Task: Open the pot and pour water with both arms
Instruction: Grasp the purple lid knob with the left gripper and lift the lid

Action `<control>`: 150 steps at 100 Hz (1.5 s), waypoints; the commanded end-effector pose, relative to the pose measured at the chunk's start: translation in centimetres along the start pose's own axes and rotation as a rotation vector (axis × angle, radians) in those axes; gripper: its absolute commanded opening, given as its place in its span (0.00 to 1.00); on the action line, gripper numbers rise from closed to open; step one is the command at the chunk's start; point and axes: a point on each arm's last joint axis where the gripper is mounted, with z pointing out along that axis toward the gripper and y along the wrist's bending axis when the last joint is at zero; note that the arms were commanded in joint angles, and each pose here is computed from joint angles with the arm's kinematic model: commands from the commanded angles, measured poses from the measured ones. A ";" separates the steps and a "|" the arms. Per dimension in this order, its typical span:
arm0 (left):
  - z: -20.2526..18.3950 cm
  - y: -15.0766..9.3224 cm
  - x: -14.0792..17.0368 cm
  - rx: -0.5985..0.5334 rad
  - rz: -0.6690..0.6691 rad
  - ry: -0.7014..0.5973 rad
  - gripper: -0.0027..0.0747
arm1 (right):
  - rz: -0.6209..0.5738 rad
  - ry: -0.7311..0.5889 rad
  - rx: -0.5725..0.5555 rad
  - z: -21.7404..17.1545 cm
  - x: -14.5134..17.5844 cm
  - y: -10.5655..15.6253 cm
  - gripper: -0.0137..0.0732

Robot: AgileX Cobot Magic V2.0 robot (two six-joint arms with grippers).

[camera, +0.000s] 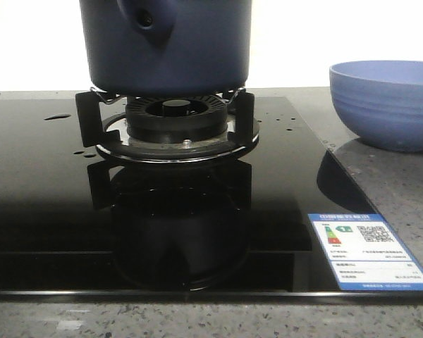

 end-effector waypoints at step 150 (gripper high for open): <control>7.4 3.1 -2.9 0.112 -0.057 -0.010 0.47 | -0.001 -0.057 -0.006 -0.3 -1.3 0.2 0.74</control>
